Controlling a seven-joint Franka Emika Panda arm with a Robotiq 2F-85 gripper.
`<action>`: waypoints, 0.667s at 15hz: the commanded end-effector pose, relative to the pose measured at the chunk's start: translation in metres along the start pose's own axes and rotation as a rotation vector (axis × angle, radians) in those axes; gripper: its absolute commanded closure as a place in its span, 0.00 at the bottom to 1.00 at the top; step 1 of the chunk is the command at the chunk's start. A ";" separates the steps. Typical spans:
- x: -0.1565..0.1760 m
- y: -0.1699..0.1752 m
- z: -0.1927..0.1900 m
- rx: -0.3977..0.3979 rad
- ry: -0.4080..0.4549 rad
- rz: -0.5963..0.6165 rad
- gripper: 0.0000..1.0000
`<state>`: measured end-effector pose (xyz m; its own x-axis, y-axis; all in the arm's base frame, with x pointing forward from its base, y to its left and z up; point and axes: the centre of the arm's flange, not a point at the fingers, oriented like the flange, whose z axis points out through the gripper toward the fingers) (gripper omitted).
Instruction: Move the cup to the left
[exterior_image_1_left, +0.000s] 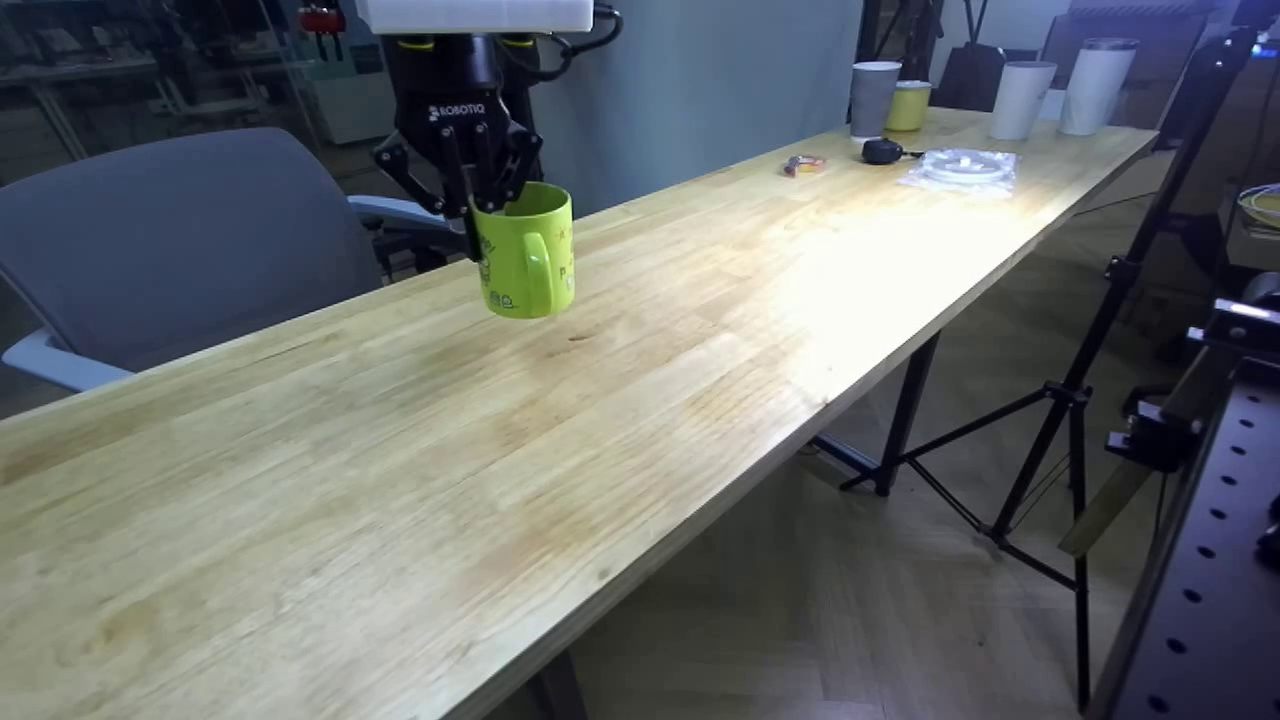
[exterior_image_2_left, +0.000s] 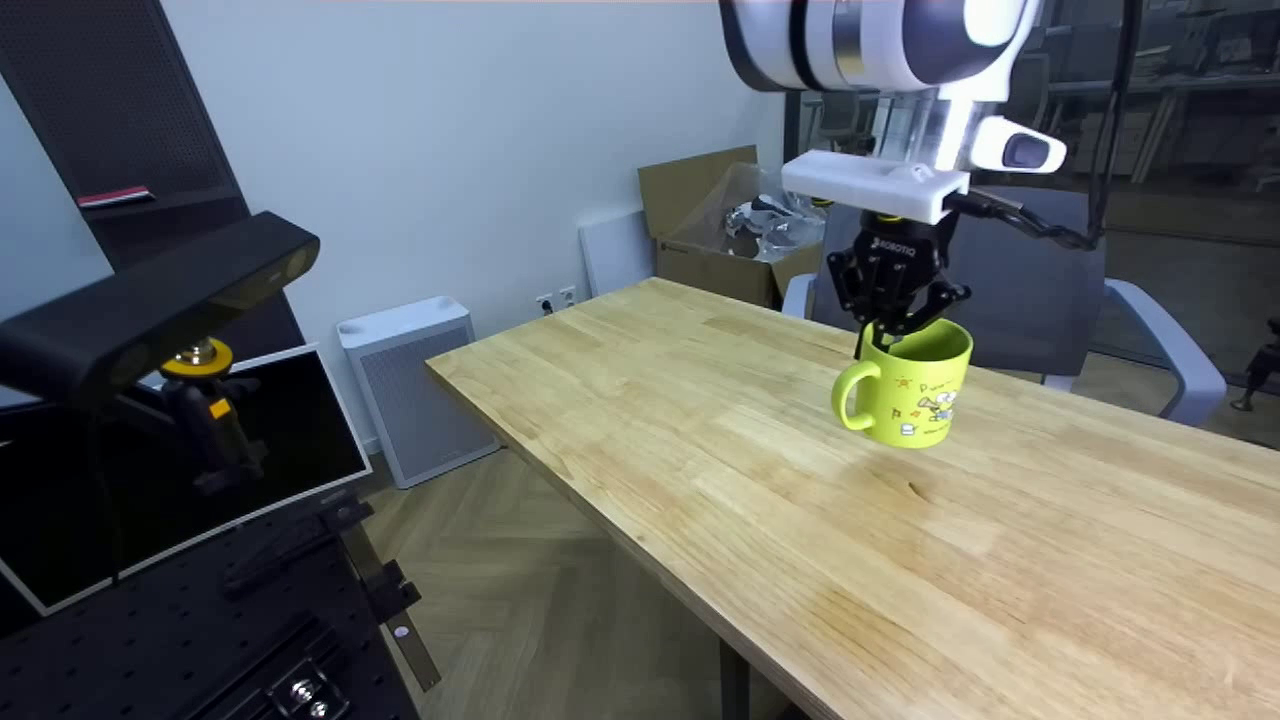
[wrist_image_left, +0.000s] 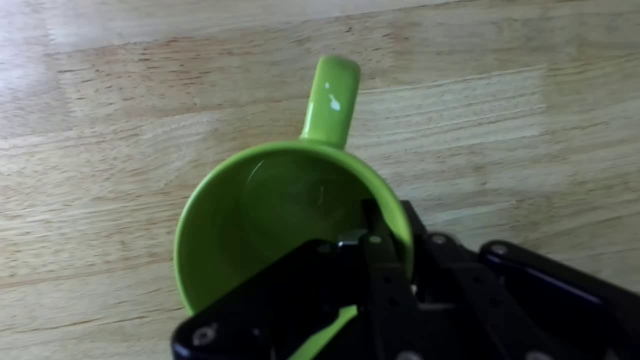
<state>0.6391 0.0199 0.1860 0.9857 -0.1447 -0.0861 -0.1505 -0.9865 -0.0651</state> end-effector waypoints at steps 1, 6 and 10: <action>-0.026 -0.023 -0.009 -0.016 -0.004 -0.057 0.97; -0.044 -0.040 0.008 -0.009 0.047 -0.103 0.97; -0.053 -0.040 0.020 0.002 0.052 -0.127 0.97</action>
<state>0.6065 0.0684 0.1629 0.9984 -0.0413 -0.0391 -0.0439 -0.9966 -0.0690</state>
